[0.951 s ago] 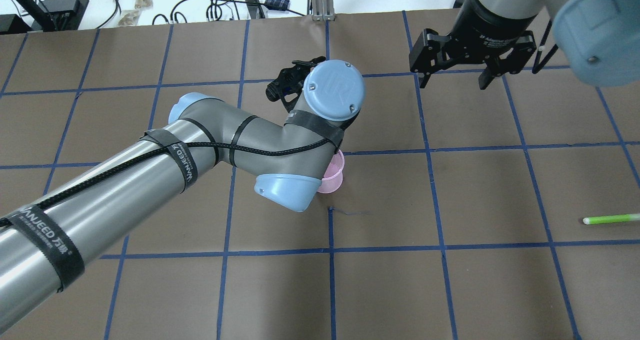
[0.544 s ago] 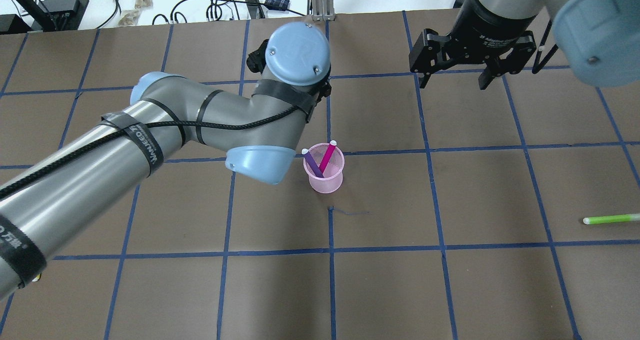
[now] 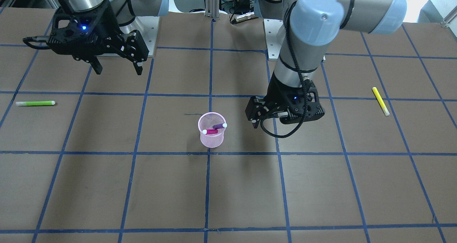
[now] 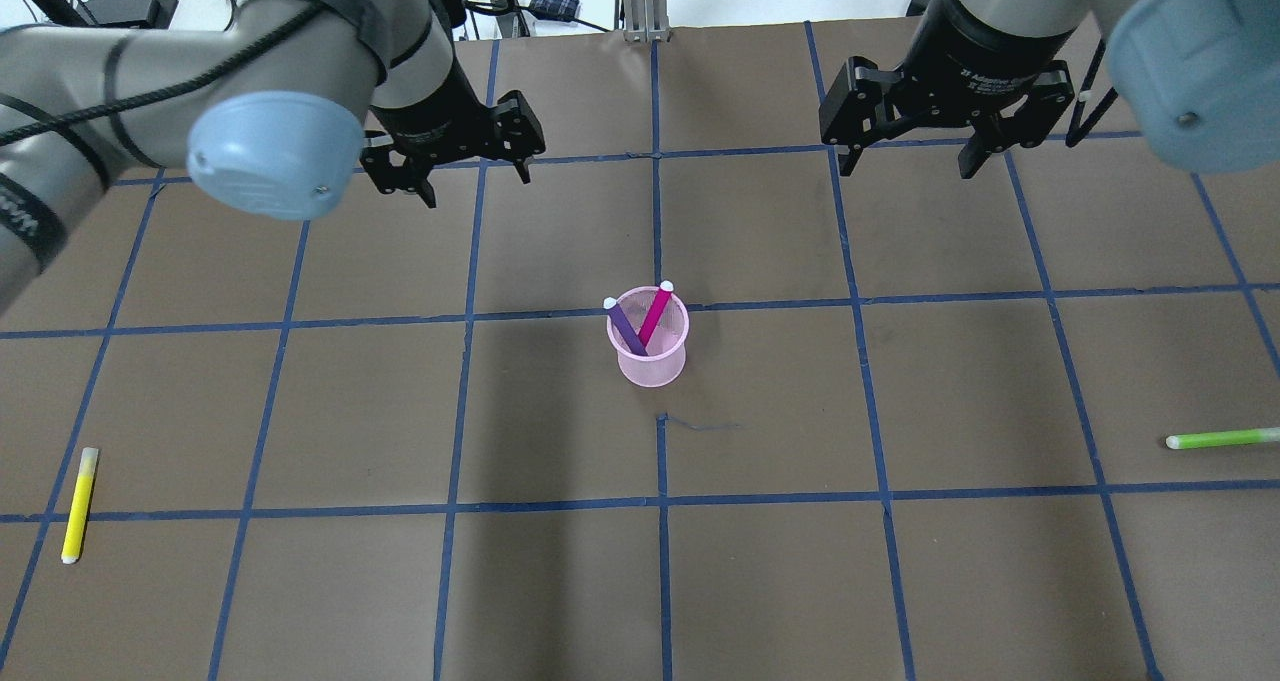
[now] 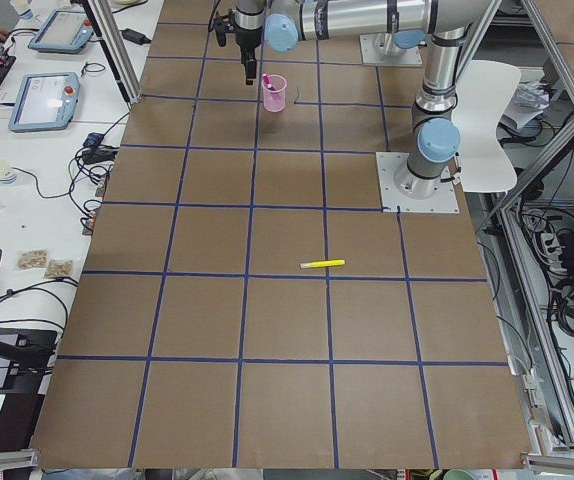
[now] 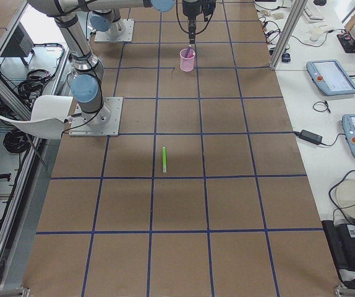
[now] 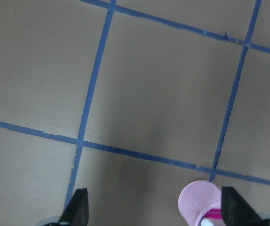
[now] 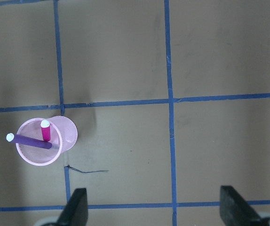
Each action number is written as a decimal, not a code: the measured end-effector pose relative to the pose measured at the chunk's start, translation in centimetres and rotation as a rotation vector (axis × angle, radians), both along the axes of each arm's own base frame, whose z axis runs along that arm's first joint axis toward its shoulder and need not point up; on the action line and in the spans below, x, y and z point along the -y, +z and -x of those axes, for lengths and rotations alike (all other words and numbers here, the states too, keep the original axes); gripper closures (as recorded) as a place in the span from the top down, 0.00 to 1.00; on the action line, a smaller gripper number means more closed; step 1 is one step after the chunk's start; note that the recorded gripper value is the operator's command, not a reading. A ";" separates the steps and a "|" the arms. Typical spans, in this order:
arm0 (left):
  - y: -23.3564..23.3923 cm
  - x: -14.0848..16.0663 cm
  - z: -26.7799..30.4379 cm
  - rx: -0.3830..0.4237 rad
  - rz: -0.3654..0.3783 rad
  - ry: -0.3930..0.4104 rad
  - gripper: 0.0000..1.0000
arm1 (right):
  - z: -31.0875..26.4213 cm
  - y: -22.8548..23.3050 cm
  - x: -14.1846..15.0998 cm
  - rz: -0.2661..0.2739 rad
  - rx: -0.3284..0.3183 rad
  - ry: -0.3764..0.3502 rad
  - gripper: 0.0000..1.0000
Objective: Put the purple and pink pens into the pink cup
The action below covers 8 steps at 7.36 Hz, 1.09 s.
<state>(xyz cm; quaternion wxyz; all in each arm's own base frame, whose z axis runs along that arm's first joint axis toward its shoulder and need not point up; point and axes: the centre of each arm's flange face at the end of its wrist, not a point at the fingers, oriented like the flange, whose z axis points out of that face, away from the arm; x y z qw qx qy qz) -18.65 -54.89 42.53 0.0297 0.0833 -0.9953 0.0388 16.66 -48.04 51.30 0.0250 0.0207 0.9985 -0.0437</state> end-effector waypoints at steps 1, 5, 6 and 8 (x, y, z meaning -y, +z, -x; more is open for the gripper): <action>2.4 -0.7 -3.1 0.012 -0.015 -0.026 1.00 | 0.0 0.0 0.0 0.000 0.000 0.000 1.00; 6.1 -5.1 -7.8 0.067 -0.046 -0.102 1.00 | 0.0 -0.1 0.0 -0.001 0.001 0.000 1.00; 6.1 -6.2 -7.8 0.069 -0.050 -0.112 1.00 | 0.0 -0.1 0.0 -0.002 0.001 0.000 1.00; 6.3 -7.4 -7.9 0.077 -0.048 -0.117 1.00 | 0.0 -0.1 0.0 -0.002 0.003 0.001 1.00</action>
